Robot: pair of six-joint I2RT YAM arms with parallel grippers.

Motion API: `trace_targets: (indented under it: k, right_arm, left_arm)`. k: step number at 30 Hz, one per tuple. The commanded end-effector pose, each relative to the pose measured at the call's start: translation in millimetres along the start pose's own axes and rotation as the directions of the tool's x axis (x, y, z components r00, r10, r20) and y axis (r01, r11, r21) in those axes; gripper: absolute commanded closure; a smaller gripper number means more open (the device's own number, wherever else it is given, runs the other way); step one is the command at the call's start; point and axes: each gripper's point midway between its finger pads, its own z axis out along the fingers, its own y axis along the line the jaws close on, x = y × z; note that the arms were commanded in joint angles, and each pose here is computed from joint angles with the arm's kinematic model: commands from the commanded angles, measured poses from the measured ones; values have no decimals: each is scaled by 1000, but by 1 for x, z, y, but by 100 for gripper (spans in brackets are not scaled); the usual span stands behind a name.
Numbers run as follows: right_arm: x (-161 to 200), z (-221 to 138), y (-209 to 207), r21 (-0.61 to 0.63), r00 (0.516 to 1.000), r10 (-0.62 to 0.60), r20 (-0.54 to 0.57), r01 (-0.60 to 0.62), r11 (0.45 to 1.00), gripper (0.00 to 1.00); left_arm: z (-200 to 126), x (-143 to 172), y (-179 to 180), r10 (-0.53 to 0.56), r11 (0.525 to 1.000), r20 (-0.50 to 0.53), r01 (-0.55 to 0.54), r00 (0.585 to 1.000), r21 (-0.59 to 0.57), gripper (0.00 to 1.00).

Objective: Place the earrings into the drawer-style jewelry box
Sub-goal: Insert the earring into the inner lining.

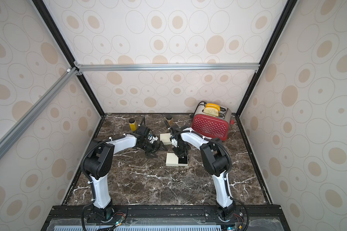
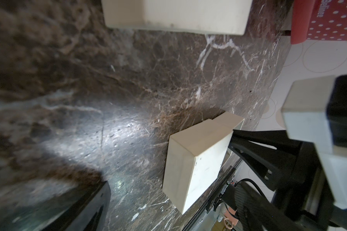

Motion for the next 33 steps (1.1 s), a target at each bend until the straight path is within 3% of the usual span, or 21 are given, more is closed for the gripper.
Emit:
trace_targets:
  k: [1,15,24,33]
  right_arm:
    - [4,9,-1,19,1000,1,-31,0,1000,100]
    - [2,28,1,38,998,53,-22,-53,998,100]
    - [-5,6,3,33,998,45,38,-46,998,100]
    - [-7,-5,5,33,997,42,59,-44,999,90]
  left_arm:
    - [-10,-1,-7,26,1000,17,-26,1000,15,1]
    - [-12,1,-8,34,999,17,-34,999,18,1]
    - [-14,2,-9,37,999,21,-37,999,23,1]
    - [-17,4,-12,41,999,29,-41,999,28,1]
